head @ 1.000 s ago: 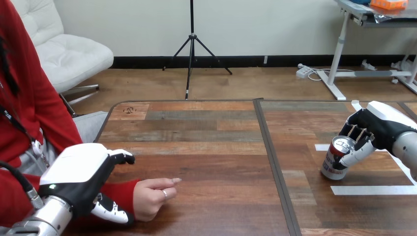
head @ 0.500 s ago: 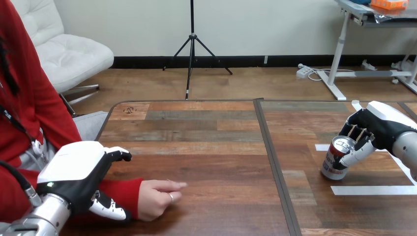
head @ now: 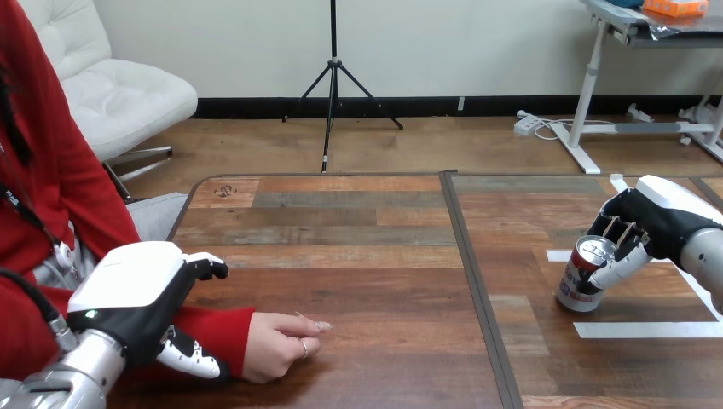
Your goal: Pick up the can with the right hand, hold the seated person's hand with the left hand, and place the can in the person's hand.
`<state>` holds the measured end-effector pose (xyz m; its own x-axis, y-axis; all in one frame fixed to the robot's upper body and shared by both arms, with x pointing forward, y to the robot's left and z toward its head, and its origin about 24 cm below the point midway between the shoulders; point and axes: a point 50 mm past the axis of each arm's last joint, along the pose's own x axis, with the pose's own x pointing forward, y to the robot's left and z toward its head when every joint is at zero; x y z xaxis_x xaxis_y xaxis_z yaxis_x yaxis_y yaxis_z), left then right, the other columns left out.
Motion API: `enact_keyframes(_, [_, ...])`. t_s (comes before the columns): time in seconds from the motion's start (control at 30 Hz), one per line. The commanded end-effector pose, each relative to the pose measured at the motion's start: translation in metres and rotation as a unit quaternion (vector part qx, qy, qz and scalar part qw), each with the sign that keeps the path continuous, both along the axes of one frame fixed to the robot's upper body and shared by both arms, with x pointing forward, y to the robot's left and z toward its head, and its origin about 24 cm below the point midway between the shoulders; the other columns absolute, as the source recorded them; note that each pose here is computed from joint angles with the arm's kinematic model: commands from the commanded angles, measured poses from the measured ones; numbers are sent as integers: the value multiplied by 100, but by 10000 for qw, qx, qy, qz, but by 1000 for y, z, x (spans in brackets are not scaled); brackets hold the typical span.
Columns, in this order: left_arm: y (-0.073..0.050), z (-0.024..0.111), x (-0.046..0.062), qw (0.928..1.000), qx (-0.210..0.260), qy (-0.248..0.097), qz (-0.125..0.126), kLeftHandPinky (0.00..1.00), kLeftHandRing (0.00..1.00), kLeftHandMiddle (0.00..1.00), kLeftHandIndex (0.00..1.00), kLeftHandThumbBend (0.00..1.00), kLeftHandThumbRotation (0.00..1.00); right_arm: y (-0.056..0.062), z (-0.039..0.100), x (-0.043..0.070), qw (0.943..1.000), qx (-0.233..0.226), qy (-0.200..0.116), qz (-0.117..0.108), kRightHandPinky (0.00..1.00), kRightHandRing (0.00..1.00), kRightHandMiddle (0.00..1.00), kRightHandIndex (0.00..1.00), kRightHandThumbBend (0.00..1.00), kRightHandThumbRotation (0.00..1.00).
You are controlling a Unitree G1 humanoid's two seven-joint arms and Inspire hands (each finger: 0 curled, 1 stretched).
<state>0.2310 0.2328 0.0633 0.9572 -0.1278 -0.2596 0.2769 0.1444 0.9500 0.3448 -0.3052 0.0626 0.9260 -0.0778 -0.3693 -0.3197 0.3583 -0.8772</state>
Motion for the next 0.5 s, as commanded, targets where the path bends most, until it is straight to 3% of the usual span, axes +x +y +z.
enact_keyframes(0.0, [-1,13,13,9994,240,-195,-138,69,77,79,77,100,20,7,24,14,9988,69,-463,111,48,52,53,45,81,0])
enact_keyframes(0.47, [-4,13,17,9985,449,-57,-317,69,76,78,75,100,19,7,23,14,9988,95,-477,107,46,50,51,46,80,0])
